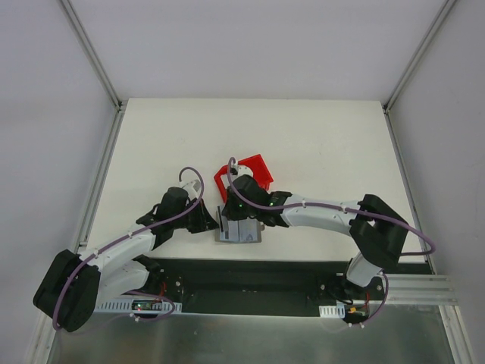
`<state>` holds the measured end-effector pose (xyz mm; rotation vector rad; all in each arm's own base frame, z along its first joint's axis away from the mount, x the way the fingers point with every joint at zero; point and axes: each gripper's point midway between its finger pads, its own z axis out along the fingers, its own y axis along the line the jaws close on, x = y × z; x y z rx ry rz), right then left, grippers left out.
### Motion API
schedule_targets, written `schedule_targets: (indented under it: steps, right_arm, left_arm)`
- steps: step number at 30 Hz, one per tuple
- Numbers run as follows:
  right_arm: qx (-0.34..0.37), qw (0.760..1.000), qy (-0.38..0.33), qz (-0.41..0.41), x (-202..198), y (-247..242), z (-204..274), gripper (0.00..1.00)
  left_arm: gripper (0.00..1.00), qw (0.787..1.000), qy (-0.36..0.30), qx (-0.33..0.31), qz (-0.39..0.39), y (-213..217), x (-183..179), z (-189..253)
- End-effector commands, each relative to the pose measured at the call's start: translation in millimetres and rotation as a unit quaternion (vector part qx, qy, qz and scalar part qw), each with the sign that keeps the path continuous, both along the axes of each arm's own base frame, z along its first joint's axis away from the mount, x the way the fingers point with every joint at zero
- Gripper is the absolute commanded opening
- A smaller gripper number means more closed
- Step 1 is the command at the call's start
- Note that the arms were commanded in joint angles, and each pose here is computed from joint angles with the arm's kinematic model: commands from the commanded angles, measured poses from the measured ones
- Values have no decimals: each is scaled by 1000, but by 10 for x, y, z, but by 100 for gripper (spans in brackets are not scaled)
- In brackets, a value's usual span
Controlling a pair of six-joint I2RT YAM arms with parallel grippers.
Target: Put the credit cards into the card holder
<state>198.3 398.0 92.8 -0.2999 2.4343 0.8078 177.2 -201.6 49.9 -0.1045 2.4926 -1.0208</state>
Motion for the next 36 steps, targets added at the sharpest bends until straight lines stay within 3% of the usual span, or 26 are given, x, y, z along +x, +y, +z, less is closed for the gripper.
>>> schedule_targets:
  steps: [1, 26, 36]
  right_arm:
    - [4, 1000, -21, -11, 71, 42, 168, 0]
    - [-11, 999, -38, -18, 65, -115, 287, 0]
    - [24, 999, -34, 9, -9, 79, 372, 0]
  left_arm:
    - [0, 1000, -6, -7, -12, -9, -40, 19]
    - [0, 1000, -4, 1, -12, 4, -34, -23]
    - [0, 1000, -3, -1, -14, -5, -36, -15]
